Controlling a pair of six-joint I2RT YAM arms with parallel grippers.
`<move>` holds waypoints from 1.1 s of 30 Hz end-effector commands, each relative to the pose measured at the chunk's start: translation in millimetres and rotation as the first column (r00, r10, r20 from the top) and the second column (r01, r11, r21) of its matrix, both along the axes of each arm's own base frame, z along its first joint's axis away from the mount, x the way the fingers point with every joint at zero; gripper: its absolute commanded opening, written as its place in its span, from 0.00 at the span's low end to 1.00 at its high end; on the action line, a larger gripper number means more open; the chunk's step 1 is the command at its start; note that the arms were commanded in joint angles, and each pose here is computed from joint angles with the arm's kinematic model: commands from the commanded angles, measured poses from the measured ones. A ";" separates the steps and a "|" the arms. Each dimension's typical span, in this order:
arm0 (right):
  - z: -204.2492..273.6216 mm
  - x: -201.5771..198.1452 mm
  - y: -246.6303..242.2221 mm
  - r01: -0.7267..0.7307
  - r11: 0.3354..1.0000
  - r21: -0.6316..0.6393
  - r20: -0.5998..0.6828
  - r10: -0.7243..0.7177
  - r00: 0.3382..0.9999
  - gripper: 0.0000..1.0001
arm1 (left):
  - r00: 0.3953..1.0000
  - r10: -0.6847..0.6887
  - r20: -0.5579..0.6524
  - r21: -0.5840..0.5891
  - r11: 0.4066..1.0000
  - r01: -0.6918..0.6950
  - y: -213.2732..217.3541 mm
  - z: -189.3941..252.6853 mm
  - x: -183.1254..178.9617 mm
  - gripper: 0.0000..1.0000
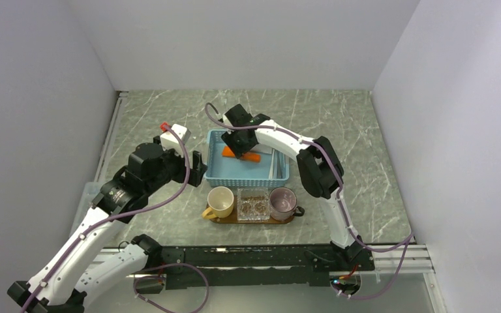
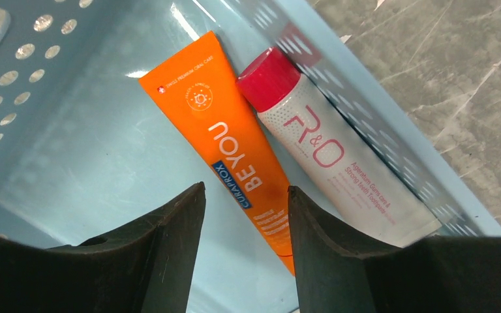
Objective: Prepare toiletry sets of a toothbrush and toothpaste on the tray
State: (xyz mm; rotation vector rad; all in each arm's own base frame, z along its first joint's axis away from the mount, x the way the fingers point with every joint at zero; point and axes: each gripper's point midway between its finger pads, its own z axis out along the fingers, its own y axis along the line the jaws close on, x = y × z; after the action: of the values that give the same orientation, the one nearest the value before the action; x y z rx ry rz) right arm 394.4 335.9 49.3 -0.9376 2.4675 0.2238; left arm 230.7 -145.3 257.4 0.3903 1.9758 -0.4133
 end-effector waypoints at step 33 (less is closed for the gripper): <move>-43.1 -30.8 -19.4 -0.046 0.993 -0.112 -0.119 0.032 0.992 0.33 | 1.000 0.006 0.027 -0.013 1.000 -0.006 0.2 5.5 3.4 0.99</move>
State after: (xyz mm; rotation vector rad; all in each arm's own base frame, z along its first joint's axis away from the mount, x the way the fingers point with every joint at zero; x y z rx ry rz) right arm 390.7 328.0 32.8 -1.0005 2.4818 0.1649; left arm 231.1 -145.1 256.8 0.3898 1.9785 -0.4118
